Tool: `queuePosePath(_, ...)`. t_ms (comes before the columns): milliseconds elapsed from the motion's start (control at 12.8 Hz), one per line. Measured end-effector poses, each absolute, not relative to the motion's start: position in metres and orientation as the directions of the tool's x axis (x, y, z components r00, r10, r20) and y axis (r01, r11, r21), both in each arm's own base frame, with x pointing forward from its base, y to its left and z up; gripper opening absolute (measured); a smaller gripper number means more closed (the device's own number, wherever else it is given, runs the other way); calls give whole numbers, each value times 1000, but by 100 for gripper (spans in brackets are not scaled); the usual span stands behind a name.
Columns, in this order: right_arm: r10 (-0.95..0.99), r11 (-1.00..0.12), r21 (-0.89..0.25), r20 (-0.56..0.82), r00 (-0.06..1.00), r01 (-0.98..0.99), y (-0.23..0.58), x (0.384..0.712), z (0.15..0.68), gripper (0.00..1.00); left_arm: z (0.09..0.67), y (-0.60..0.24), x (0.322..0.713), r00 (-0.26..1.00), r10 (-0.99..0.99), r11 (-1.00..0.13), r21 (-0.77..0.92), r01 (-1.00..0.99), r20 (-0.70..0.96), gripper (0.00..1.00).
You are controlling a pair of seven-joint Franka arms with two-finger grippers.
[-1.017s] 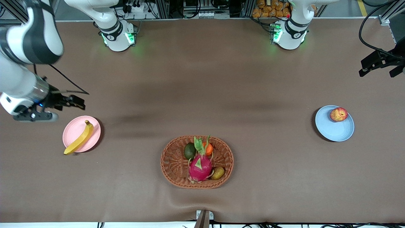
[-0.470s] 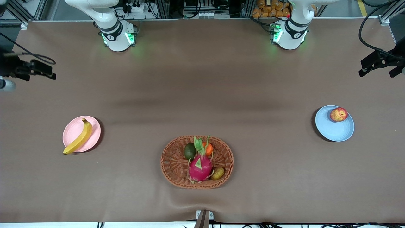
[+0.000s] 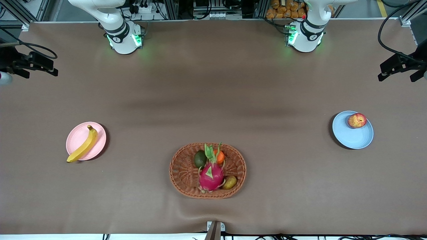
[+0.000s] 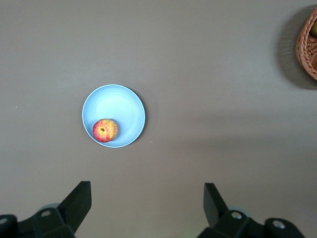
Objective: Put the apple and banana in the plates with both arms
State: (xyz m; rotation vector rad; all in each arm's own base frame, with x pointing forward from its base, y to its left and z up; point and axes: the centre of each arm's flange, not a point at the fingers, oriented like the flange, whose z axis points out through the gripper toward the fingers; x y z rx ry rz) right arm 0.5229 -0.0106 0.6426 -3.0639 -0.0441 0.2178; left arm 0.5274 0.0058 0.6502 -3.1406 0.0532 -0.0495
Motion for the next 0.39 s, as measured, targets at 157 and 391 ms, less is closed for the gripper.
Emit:
queuePosePath(157,26,-997,-71,-150,988,15,-10,521,643,100,650,6,527,999,-34,-999,-1,-34,31,100)
queuePosePath(391,-22,-998,-63,-145,989,-31,-7,517,649,100,650,6,528,999,-34,-999,-1,-34,31,100)
